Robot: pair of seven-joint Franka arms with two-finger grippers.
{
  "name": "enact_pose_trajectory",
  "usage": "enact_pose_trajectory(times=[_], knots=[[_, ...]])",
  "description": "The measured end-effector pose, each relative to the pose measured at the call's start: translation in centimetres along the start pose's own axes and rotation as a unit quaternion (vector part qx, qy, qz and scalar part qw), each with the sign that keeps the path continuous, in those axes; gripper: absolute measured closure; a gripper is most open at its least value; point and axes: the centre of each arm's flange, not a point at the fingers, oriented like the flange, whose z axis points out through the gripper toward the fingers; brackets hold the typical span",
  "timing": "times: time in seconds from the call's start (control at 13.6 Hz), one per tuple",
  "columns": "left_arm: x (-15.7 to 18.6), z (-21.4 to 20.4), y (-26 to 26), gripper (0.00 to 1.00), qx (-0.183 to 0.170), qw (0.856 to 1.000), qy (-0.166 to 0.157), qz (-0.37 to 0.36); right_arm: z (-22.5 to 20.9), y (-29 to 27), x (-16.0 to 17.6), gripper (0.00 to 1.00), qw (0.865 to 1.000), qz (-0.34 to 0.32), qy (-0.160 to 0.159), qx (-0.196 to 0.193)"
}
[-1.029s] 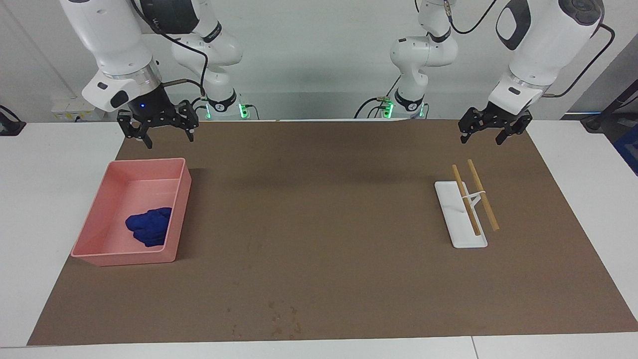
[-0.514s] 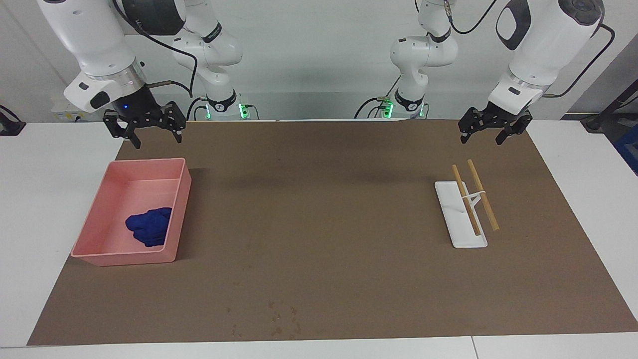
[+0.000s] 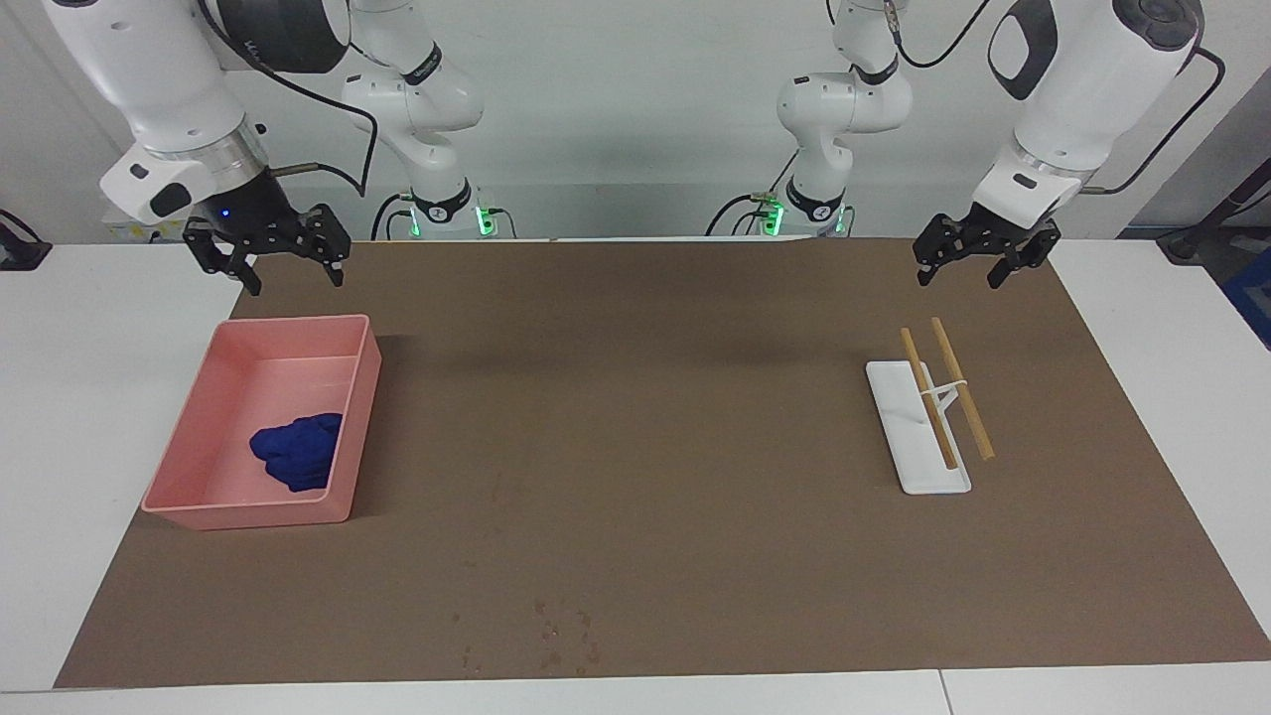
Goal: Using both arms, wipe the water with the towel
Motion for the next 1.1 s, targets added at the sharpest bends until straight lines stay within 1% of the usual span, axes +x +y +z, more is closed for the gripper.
enact_pose_trajectory(times=[0.29, 1.1], knots=[[0.0, 0.0, 0.0, 0.00, 0.000, 1.000, 0.000, 0.000, 0.0, 1.3, -0.2, 0.00, 1.000, 0.012, -0.001, 0.000], [0.0, 0.0, 0.0, 0.00, 0.000, 1.000, 0.000, 0.000, 0.0, 1.3, -0.2, 0.00, 1.000, 0.011, -0.001, -0.001]])
